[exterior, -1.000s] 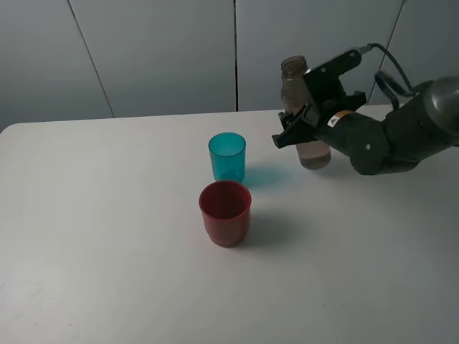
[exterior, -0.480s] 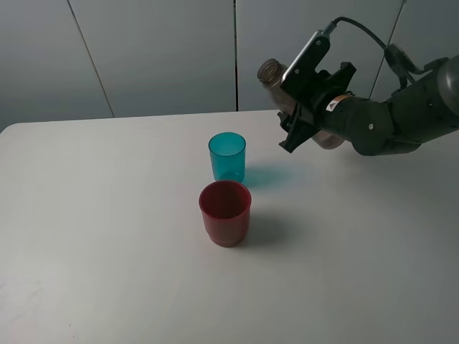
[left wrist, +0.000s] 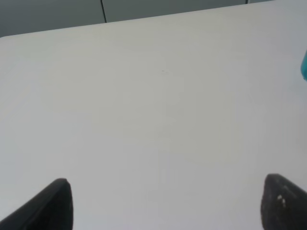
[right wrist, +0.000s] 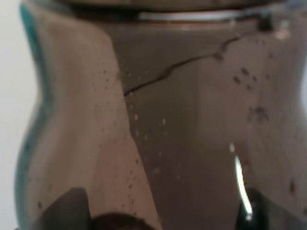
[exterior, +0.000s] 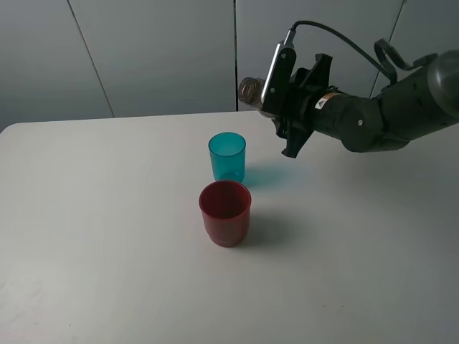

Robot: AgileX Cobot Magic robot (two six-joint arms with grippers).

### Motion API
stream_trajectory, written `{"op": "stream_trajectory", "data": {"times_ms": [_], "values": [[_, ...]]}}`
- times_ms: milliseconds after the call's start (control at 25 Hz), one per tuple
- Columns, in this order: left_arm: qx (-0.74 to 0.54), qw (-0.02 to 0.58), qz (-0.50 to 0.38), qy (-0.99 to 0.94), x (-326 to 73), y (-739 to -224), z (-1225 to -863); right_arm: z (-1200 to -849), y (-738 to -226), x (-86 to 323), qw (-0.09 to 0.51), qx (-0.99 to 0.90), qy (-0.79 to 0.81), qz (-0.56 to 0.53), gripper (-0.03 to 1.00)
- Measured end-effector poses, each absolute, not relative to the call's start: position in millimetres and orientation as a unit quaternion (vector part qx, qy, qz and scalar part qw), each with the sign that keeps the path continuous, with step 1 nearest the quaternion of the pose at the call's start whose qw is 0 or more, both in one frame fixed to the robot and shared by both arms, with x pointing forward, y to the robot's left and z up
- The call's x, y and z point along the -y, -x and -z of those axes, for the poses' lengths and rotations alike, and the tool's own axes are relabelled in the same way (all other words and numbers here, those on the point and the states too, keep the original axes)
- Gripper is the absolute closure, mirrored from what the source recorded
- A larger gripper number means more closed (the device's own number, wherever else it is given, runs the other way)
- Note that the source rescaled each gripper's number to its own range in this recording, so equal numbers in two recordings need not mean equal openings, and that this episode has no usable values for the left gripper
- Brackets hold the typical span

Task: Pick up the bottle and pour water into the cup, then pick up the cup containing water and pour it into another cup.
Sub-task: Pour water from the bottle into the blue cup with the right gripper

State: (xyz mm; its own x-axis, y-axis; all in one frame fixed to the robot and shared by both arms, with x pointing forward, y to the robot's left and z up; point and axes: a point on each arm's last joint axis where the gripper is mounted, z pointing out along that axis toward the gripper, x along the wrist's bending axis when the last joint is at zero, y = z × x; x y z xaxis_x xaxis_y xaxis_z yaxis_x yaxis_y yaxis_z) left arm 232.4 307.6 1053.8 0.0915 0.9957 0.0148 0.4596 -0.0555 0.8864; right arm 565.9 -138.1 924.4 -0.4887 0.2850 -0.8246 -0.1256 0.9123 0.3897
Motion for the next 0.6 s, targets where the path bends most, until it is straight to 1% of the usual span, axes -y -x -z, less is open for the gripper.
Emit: {"op": "stream_trajectory", "data": {"times_ms": [200, 600], "values": [[-0.574, 0.379, -0.354, -0.634, -307.6, -232.4, -1053.8, -924.7, -568.6, 127.5, 0.515, -0.839, -0.005, -0.173, 0.96], [-0.574, 0.379, -0.354, -0.634, -307.6, -232.4, -1053.8, -903.5, -575.6, 127.0, 0.511, -0.851, 0.055, -0.109, 0.96]]}}
